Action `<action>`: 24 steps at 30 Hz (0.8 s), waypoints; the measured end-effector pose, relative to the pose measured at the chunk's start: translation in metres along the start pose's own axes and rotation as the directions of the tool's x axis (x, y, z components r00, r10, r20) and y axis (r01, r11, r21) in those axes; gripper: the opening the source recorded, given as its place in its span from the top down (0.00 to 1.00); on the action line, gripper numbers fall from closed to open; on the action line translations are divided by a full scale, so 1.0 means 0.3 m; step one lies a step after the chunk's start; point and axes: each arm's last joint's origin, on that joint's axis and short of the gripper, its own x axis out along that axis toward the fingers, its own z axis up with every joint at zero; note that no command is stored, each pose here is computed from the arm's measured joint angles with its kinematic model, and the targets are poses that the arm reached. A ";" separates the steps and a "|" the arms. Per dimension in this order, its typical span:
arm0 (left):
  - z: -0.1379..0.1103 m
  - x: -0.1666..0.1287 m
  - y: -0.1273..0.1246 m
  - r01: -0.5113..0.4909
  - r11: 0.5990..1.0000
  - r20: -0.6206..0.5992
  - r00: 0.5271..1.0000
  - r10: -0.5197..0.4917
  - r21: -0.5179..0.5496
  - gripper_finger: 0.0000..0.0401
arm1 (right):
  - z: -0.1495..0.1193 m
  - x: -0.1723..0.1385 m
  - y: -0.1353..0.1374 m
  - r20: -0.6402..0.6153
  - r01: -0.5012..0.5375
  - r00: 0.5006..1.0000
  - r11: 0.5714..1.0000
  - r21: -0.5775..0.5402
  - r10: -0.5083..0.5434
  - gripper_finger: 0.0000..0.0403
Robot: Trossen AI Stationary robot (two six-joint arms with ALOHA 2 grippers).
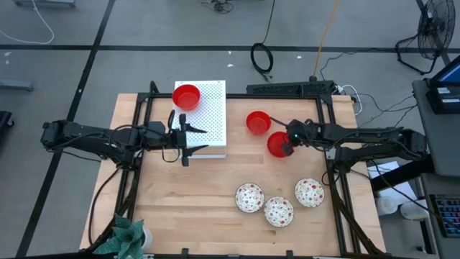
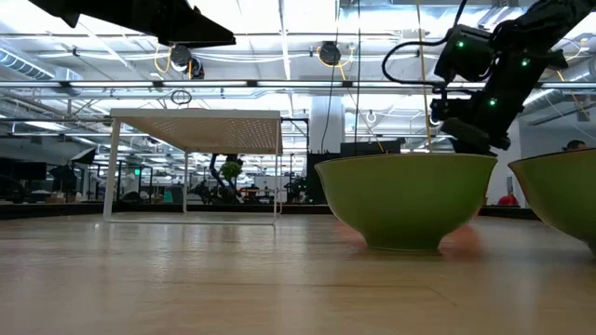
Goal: Pick & Place Mini bowls
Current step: Stack the bottom red bowl on top of the red bowl on the shelf
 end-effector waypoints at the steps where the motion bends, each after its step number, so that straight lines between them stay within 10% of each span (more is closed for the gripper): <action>1: 0.000 0.000 0.000 0.000 1.000 0.000 1.000 0.000 0.000 0.43 | 0.005 0.000 0.002 0.014 -0.005 1.000 1.000 -0.008 0.005 1.00; 24: 0.000 0.000 0.000 0.000 1.000 0.000 1.000 0.000 0.000 0.43 | 0.153 -0.040 0.043 0.463 -0.057 0.880 0.991 -0.121 0.107 1.00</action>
